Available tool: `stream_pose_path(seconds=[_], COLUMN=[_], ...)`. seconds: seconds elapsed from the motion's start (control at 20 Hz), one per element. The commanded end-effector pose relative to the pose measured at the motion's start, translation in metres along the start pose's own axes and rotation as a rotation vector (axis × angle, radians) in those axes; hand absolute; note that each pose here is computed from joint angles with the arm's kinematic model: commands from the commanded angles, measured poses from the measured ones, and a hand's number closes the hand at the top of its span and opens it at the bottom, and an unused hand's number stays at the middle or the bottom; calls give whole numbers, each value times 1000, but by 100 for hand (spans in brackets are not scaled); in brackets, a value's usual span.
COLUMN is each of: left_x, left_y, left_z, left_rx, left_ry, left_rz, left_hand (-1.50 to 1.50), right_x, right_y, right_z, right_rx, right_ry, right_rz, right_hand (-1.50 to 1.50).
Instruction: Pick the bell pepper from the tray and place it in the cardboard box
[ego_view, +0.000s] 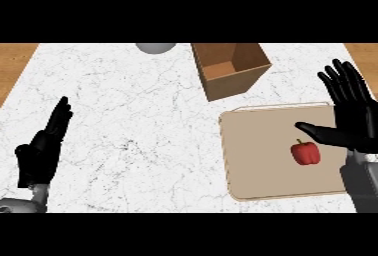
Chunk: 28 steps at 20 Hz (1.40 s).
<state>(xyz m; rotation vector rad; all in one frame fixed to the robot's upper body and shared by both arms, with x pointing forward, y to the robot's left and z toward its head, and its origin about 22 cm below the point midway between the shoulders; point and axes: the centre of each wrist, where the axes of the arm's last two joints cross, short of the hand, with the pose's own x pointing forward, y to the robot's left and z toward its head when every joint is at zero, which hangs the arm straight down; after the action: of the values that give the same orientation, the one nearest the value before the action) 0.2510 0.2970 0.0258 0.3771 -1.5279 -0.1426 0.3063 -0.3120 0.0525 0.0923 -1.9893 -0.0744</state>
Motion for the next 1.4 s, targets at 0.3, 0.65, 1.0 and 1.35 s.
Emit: stream_pose_path(seconds=[0.3,0.65,1.0,1.35], left_x=[-13,-9,-6,-4], left_y=[-36,-12,-2,-18], left_z=[17,10,7,35], left_rx=[-45,-49,-32,-44], left_ry=[62,52,78,64], left_rz=[-45,-53,-62,-54], left_hand=[0,0,0,0], right_x=[-14,40,57,31], right_y=[-113,-154,-125,-83], right_z=[49,30,8,34], right_rx=[85,407,707,708], right_ry=[29,222,367,439], right_rz=[204,607,759,810], right_hand=[-150,-150,-150,-150])
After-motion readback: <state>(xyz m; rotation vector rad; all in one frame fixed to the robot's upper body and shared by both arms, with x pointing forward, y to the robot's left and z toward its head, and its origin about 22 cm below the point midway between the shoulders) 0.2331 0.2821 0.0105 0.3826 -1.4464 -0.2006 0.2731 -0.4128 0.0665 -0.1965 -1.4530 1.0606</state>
